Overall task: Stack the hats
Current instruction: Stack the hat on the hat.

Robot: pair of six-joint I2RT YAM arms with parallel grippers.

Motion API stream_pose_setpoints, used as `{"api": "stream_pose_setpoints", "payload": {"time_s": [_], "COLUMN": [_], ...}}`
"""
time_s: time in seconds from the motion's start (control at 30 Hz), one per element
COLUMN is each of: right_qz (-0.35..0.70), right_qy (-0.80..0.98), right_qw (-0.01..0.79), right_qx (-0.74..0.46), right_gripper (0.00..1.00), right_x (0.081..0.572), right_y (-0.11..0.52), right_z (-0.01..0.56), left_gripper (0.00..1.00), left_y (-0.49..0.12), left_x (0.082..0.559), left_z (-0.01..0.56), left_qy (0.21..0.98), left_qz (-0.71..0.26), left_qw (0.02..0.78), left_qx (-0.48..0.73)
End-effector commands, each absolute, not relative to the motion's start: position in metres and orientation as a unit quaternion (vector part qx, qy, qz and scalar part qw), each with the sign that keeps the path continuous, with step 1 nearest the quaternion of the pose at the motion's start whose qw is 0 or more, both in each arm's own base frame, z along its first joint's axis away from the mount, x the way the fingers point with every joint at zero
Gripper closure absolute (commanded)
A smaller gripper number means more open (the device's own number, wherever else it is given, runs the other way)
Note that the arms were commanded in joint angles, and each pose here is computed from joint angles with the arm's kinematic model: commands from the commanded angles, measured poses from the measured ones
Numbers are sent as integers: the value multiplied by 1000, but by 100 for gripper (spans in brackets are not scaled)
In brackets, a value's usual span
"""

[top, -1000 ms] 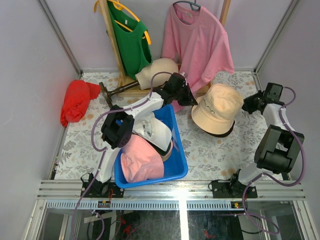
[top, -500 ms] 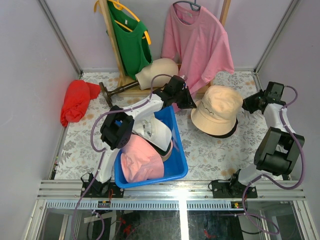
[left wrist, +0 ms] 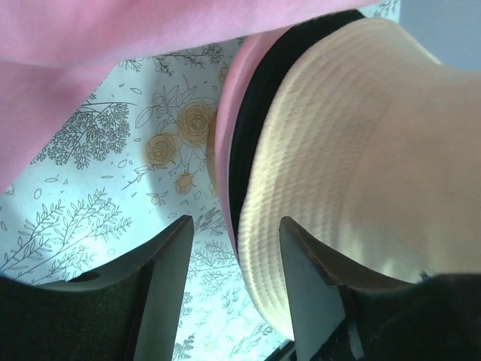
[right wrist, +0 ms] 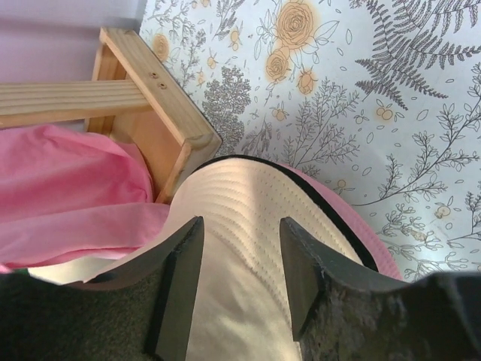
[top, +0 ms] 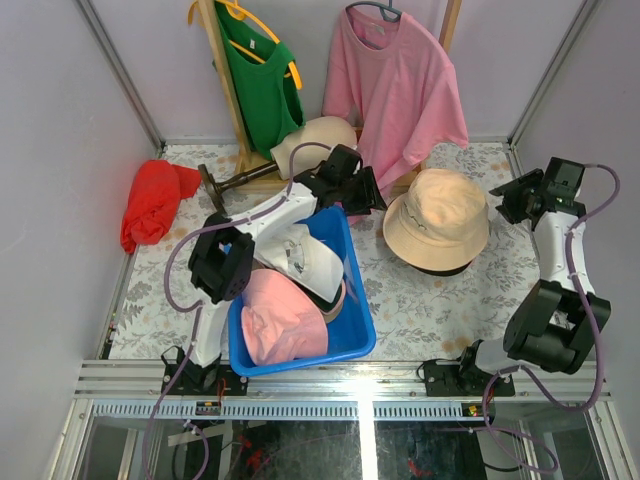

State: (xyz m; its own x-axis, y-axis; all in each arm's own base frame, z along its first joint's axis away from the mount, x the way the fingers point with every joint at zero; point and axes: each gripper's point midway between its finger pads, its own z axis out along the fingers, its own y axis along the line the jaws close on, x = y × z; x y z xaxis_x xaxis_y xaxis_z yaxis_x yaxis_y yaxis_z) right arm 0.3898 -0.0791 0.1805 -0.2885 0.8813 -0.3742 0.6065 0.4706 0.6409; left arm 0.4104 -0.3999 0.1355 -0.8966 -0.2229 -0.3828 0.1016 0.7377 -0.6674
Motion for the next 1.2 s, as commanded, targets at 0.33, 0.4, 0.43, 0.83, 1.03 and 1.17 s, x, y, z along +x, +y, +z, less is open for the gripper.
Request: {"api": "stream_pose_setpoints", "payload": {"time_s": [0.33, 0.4, 0.43, 0.83, 1.03, 1.17], "right_qz": [167, 172, 168, 188, 230, 243], "right_qy": [730, 732, 735, 805, 822, 832], "right_qw": [472, 492, 503, 540, 520, 487], "right_qx": [464, 439, 422, 157, -21, -106], "right_gripper": [47, 47, 47, 47, 47, 48], "right_x": [372, 376, 379, 405, 364, 329], "right_y": [-89, -78, -70, 114, 239, 296], "right_z": [281, 301, 313, 386, 373, 344], "left_gripper": [45, 44, 44, 39, 38, 38], "left_y": [-362, -351, -345, -239, -200, -182], "left_x": [406, 404, 403, 356, 337, 333], "left_z": [234, 246, 253, 253, 240, 236], "left_qy": [873, 870, 869, 885, 885, 881], "left_qz": [-374, -367, -363, -262, -246, -245], "left_qw": [311, 326, 335, 381, 385, 387], "left_qx": [-32, -32, -32, -49, -87, -121]}}
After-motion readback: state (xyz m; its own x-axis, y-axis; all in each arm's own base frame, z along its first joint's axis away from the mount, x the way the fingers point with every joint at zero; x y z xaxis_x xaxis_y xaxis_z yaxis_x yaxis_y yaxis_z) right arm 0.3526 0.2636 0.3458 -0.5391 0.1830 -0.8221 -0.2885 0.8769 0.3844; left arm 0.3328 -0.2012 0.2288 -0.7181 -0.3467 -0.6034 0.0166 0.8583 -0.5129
